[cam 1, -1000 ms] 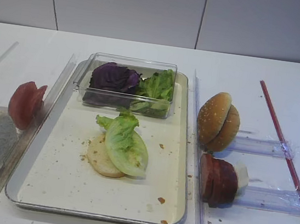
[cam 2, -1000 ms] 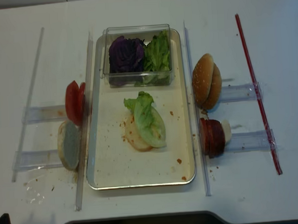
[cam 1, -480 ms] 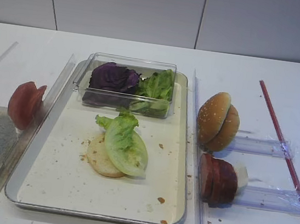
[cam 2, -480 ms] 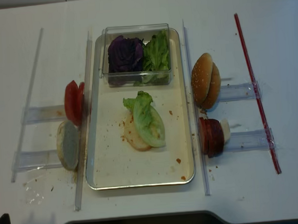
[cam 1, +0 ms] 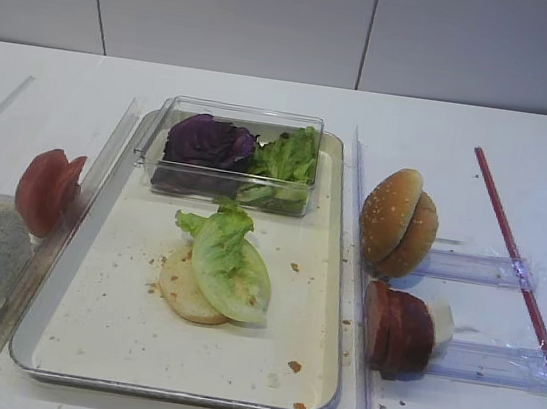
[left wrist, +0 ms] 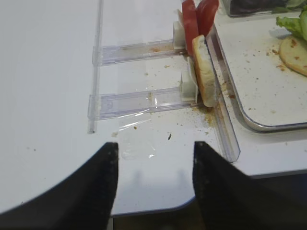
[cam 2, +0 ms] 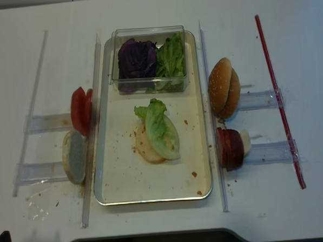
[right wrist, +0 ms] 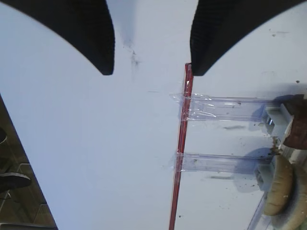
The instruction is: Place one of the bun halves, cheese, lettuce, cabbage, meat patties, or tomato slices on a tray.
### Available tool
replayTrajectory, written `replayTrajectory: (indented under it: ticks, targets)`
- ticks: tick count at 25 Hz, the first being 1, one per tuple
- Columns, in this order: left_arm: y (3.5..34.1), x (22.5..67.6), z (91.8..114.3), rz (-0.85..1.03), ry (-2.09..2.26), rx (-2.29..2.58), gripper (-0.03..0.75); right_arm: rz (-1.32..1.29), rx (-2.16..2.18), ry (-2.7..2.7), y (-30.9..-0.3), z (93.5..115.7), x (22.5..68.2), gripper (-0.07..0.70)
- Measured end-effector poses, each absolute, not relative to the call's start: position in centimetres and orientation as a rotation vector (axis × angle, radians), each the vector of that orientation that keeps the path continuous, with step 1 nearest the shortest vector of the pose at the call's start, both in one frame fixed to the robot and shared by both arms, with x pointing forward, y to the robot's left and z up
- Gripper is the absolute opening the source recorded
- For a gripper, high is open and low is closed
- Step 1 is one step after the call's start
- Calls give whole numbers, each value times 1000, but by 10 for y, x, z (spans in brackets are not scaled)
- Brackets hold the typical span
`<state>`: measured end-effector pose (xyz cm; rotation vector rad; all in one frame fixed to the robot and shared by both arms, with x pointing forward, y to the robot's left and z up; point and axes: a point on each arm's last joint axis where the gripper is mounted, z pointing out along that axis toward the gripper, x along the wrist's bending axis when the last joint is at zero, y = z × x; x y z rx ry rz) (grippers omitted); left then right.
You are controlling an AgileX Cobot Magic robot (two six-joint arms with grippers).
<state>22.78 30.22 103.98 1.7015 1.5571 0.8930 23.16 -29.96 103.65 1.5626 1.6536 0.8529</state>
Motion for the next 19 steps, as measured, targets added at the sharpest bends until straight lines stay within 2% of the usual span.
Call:
replayTrajectory:
  ticks: [19]
  targets:
    - [302,228,1040,893,1557,1701,341,851,1562,1653,-300,1037,232,375]
